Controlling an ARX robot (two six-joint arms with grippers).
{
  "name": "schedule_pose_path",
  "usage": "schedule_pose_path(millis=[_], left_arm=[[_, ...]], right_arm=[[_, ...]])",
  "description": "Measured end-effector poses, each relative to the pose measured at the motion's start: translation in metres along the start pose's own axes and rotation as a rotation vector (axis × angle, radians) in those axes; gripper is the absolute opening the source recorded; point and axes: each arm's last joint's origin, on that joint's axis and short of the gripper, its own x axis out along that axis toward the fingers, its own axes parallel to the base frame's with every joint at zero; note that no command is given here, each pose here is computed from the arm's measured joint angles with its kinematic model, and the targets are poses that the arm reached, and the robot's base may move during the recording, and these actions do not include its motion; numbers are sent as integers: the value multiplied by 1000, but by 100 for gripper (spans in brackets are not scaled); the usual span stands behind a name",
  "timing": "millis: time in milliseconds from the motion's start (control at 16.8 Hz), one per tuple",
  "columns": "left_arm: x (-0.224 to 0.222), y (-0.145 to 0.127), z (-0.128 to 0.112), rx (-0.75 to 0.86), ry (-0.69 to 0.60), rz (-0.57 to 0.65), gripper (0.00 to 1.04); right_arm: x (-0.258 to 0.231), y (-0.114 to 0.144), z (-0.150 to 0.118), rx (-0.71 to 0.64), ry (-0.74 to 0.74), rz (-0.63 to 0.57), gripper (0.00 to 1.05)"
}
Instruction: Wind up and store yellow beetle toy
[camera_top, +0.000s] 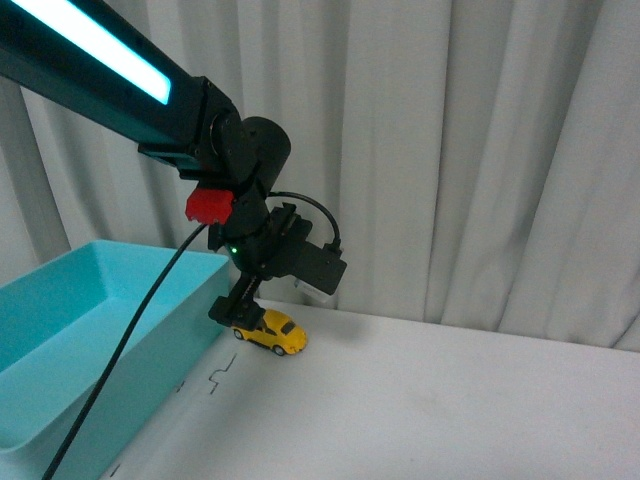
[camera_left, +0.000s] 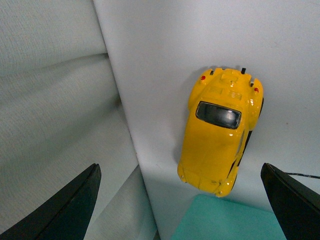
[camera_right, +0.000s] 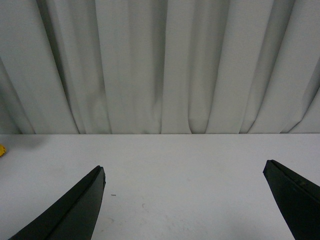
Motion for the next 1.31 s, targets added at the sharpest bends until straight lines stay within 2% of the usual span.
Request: schedule_pose_path(millis=[417,655,1310], left_arm=[[29,-8,-10,-100,58,-95,98],[32,-5,-9,-95,41,-93,95],[39,-4,6,-49,13,-114,42]], right_arm=[[0,0,0,0,0,0,98],[0,0,0,0,0,0,98],[0,0,0,0,0,0,98]])
